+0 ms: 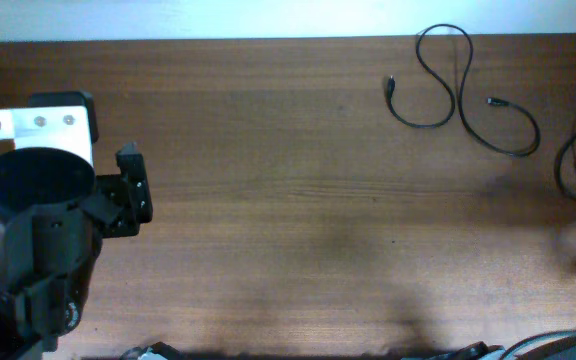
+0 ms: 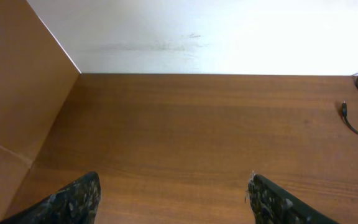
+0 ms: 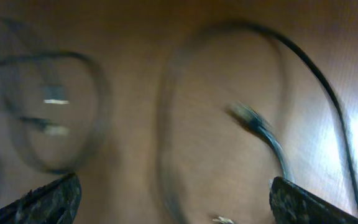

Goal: Untangle cables

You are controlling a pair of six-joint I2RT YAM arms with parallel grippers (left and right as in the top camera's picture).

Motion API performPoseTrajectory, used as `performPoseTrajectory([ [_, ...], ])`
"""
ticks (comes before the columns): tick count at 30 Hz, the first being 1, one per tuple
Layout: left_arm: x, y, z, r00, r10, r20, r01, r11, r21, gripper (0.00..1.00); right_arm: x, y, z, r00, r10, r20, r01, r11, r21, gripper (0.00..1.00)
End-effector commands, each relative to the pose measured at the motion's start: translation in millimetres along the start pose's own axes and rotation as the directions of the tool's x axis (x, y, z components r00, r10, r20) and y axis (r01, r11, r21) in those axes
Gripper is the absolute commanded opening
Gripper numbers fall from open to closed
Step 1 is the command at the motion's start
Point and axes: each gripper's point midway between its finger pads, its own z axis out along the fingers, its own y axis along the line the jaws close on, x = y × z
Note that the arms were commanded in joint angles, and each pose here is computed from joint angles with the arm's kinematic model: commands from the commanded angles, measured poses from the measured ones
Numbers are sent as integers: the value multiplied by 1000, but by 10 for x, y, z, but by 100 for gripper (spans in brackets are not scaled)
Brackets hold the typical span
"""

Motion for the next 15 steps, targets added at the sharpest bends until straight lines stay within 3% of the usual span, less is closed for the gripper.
performPoseTrajectory([
  [1,4,-79,84,999,24,-25,-24,1000,9,79,-262,1142,-527,948,-274,160,306,923,-235,96],
  [3,4,-130,160,998,36,-43,-36,999,5,79,-1,1687,-650,873,-447,195,487,824,-291,97],
  [5,6,-181,234,997,47,-61,-47,999,2,81,392,2267,-864,740,-623,253,668,642,-376,100],
  [7,7,-227,301,995,57,-77,-57,998,-1,82,696,2738,-1203,592,-733,335,790,447,-420,99],
  [9,11,-275,374,993,68,-94,-69,998,-5,88,794,3121,-1725,496,-762,415,841,303,-448,99],
  [12,7,-312,428,992,74,-103,-75,997,-6,90,749,3470,-2639,458,-725,514,845,177,-504,99],
  [15,-3,-317,432,992,72,-100,-73,997,-6,92,816,3524,-3050,432,-718,546,843,107,-527,98],
])
